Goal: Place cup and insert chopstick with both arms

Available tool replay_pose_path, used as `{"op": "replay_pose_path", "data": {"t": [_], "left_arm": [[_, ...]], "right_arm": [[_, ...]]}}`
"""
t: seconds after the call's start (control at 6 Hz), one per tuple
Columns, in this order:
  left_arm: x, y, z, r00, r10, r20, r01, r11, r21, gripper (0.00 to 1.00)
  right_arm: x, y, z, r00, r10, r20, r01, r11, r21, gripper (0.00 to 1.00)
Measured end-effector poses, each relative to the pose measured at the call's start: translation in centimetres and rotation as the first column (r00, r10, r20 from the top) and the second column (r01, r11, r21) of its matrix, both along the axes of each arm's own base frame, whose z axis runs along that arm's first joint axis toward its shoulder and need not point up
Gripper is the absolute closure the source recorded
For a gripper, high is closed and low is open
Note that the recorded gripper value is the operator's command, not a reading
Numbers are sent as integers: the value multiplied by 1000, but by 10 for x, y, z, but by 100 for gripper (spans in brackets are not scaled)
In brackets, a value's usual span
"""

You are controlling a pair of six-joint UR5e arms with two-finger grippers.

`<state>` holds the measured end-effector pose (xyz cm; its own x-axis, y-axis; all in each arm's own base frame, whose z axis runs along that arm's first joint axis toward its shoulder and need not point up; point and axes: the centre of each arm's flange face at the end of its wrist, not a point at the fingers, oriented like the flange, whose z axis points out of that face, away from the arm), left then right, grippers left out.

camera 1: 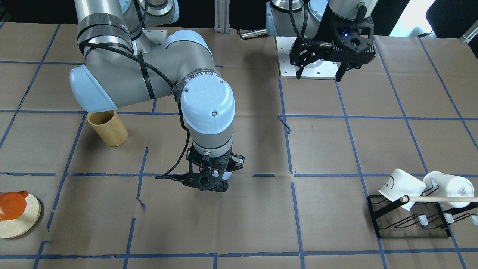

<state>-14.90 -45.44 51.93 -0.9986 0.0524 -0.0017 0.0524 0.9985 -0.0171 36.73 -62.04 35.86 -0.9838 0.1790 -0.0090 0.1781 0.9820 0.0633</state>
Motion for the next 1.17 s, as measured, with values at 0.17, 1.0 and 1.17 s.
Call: {"op": "replay_pose_path", "data": {"t": [0.17, 1.0, 1.17], "left_arm": [[0, 0, 0, 1000, 0, 0, 0, 1000, 0, 1], [0, 0, 0, 1000, 0, 0, 0, 1000, -1, 1], [0, 0, 1, 1000, 0, 1, 0, 1000, -1, 1]], "right_arm": [[-2, -1, 3, 1000, -4, 9, 4, 1000, 1, 0], [-146, 26, 112, 997, 69, 26, -70, 997, 34, 0], [-175, 54, 118, 997, 72, 13, -72, 996, 47, 0]]}}
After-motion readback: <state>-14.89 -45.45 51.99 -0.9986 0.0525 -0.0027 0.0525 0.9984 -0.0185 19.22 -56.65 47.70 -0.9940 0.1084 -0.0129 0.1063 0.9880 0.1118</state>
